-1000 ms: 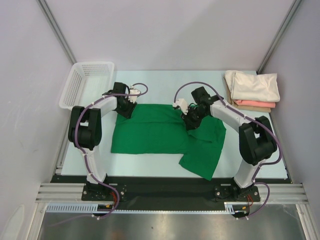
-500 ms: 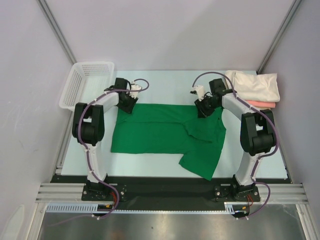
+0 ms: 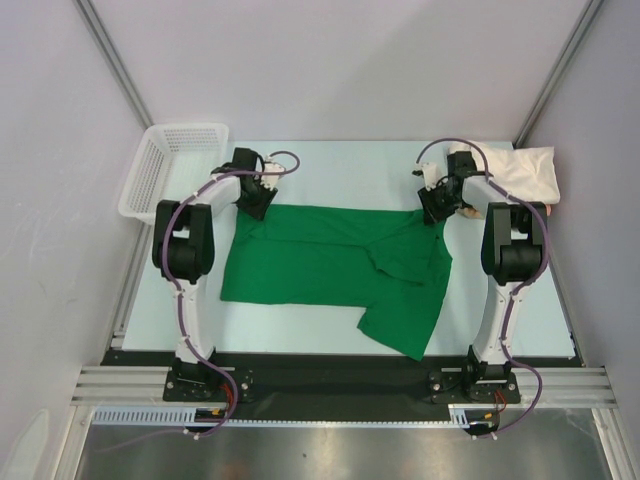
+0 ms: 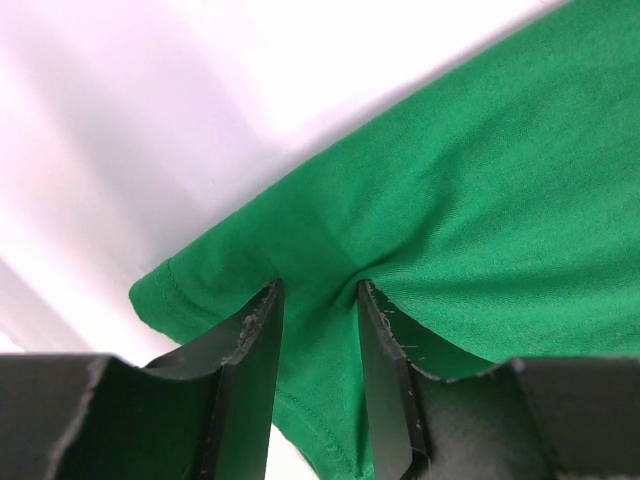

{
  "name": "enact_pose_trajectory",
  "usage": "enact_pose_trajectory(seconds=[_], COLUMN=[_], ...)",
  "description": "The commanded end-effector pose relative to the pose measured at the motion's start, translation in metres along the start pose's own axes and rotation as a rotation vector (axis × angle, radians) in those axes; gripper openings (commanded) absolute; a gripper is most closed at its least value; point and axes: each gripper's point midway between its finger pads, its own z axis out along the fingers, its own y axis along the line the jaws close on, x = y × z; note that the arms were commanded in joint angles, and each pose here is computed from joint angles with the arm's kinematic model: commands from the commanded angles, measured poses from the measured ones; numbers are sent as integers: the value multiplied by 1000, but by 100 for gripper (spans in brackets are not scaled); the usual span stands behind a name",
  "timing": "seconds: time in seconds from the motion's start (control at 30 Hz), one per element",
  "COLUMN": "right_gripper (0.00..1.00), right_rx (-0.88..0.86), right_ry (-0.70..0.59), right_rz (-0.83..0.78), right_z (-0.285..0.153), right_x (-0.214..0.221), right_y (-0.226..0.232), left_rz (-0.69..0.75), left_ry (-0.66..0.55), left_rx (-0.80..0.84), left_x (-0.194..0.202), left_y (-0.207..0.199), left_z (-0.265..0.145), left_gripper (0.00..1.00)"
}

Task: Fold and stack the t-shirts
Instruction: Fold the tshirt

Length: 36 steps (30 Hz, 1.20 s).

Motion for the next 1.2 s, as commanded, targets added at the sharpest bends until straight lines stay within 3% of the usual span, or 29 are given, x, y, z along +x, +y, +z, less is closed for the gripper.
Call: enact_pose_trajectory(seconds=[0.0,0.3,0.47,0.7,1.17], right_gripper=[29,30,30,30,31], right_rx=[56,85,102,103,97], right_ry=[-4,26,20,7,-2], right_rz=[-26,-45,-66,-99,-60], right_z=[4,20,24,23,24], right_x=[-9,-6,-12,-24,-22], right_y=[-18,-32,-40,-39,-36], left_rz=[13,39,85,73,54], left_ry=[23,31,-36,-67,54], left_rx=[-3,24,-62,-114,-105], left_x=[8,27,4,-25,-3], left_y=[5,-11,8,39,50], left_z=[3,-34,-48,-38,5], left_gripper=[40,39,41,42,40])
